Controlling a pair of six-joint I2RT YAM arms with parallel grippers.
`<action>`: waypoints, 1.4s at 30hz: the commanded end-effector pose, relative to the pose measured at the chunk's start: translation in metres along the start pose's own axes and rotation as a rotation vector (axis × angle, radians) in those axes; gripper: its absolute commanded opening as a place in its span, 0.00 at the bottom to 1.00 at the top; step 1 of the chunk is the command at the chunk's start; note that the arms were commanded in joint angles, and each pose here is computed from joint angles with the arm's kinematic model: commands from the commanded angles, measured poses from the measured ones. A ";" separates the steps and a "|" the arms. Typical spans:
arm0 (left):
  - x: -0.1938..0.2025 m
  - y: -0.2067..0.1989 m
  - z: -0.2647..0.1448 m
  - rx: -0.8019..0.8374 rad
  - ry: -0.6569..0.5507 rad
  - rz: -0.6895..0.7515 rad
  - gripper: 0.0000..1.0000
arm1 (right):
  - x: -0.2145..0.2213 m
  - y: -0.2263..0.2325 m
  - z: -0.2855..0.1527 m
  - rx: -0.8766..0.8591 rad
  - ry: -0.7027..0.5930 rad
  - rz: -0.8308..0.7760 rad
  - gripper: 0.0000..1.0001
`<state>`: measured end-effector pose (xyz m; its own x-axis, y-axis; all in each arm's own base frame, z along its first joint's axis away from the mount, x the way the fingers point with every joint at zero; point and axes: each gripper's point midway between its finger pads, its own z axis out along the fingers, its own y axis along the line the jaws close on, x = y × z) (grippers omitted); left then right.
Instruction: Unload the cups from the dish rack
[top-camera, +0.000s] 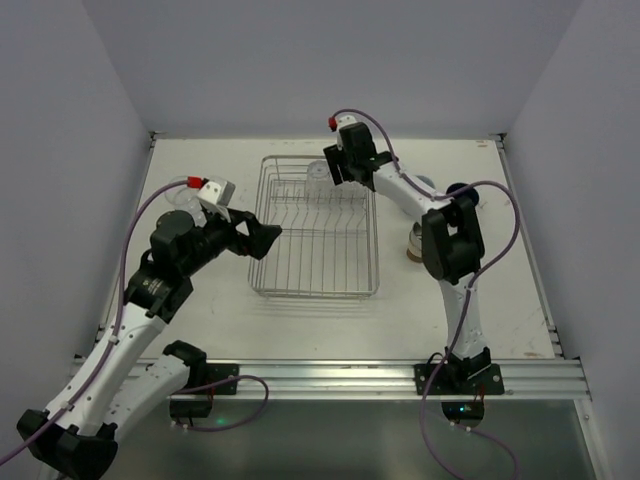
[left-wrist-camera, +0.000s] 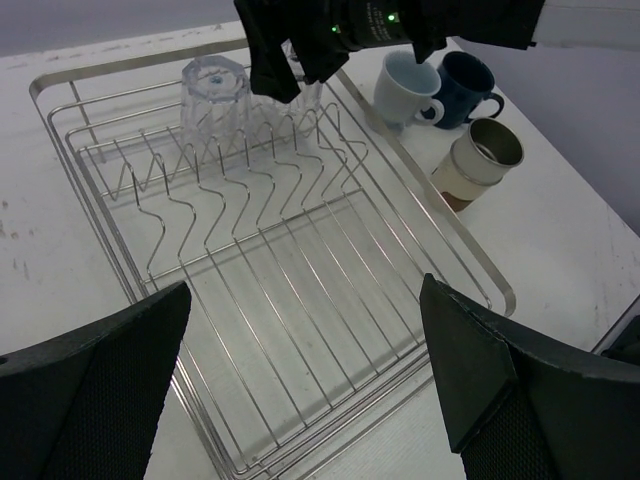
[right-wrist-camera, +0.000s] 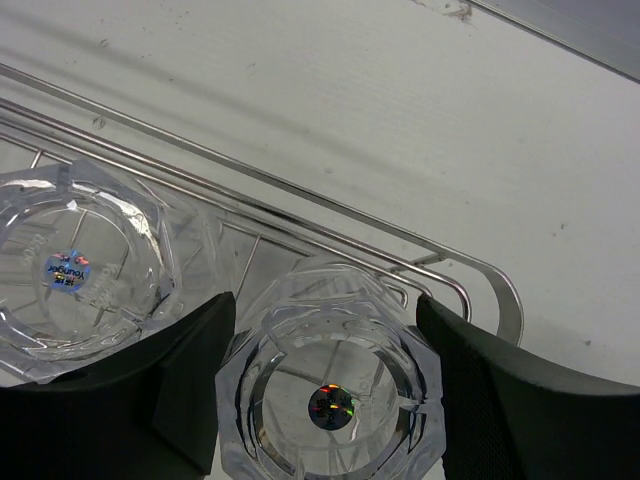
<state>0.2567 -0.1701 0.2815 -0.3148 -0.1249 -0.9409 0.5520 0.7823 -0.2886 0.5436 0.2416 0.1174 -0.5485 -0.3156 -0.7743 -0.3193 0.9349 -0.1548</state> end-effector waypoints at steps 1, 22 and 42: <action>-0.008 -0.001 0.002 0.015 -0.028 0.013 1.00 | -0.108 -0.020 -0.078 0.005 -0.331 0.091 0.25; 0.007 -0.010 0.024 0.080 0.021 -0.145 0.98 | -0.104 -0.006 -0.087 -0.126 -0.394 0.190 0.22; 0.013 -0.024 0.053 0.195 -0.001 -0.268 0.90 | -0.136 -0.012 -0.151 -0.127 -0.532 0.256 0.17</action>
<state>0.2775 -0.2126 0.2293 -0.5275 -0.2594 -0.8090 0.5160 0.6586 -0.5477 0.5235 0.2532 0.2121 -0.3639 -0.1022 -0.9258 -0.3274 0.9446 0.0244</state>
